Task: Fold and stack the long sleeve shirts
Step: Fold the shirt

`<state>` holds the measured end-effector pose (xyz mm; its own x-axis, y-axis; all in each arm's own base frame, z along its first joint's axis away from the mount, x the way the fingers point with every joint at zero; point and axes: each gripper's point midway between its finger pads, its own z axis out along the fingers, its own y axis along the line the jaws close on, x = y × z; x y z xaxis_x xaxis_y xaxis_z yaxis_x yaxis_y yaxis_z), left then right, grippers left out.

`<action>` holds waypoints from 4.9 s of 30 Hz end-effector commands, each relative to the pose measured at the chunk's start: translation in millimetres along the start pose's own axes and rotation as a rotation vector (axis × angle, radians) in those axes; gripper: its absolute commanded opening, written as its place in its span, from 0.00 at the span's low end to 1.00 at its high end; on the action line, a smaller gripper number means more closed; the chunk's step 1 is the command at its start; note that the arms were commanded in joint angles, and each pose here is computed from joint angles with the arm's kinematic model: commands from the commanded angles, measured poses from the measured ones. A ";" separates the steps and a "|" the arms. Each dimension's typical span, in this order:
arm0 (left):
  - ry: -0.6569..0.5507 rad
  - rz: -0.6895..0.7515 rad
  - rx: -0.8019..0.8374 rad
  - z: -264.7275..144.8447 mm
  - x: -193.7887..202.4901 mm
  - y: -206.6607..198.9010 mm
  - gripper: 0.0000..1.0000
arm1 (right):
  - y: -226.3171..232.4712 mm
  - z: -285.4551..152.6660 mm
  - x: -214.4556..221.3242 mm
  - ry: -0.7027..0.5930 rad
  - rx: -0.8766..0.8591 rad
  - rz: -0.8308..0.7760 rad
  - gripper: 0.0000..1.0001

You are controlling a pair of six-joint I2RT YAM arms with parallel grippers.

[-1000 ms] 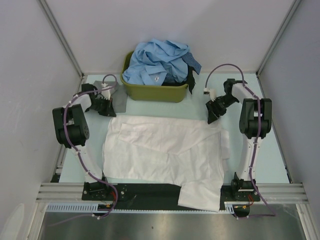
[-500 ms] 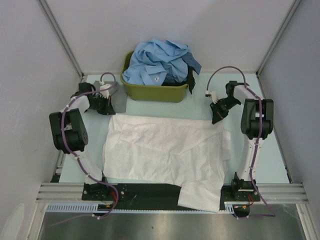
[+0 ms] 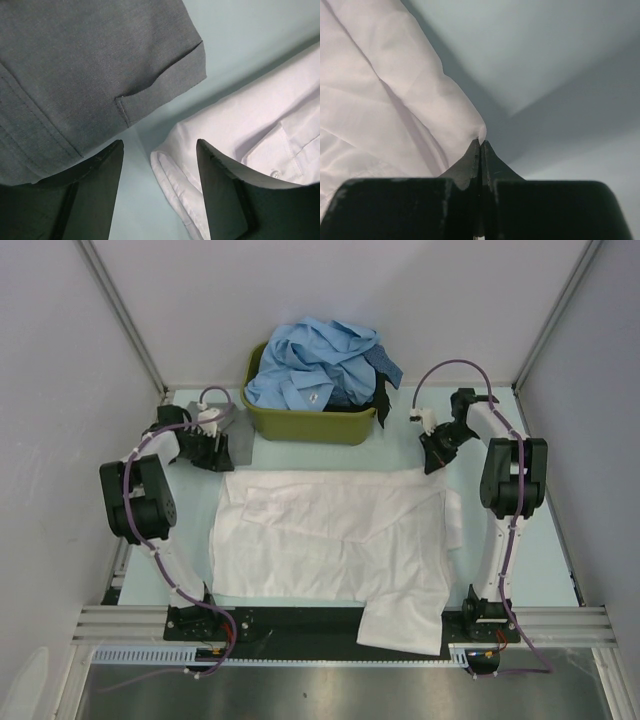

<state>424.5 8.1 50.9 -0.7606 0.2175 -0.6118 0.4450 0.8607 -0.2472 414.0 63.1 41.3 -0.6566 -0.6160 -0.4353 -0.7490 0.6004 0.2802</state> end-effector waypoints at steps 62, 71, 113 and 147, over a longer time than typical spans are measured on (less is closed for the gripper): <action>0.178 0.675 0.179 -68.6 151.8 -142.3 0.66 | 270.3 -45.2 147.7 0.391 -0.381 -0.525 0.62; 0.046 0.475 0.016 -73.5 134.3 -119.2 0.67 | 297.7 -23.3 160.6 0.505 -0.255 -0.515 0.66; 0.044 0.702 0.223 -86.2 165.0 -136.2 0.65 | 290.5 -39.5 140.6 0.573 -0.180 -0.350 0.00; 0.101 0.956 0.177 -102.8 148.6 -124.8 0.00 | 248.6 -75.4 82.9 0.480 -0.027 -0.440 0.00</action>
<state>175.6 -11.4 33.4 -0.0609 0.8794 -0.4722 0.9743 0.1552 0.1633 151.8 137.1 113.8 -0.2678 -0.9579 -0.1032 -0.9404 0.2365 0.2445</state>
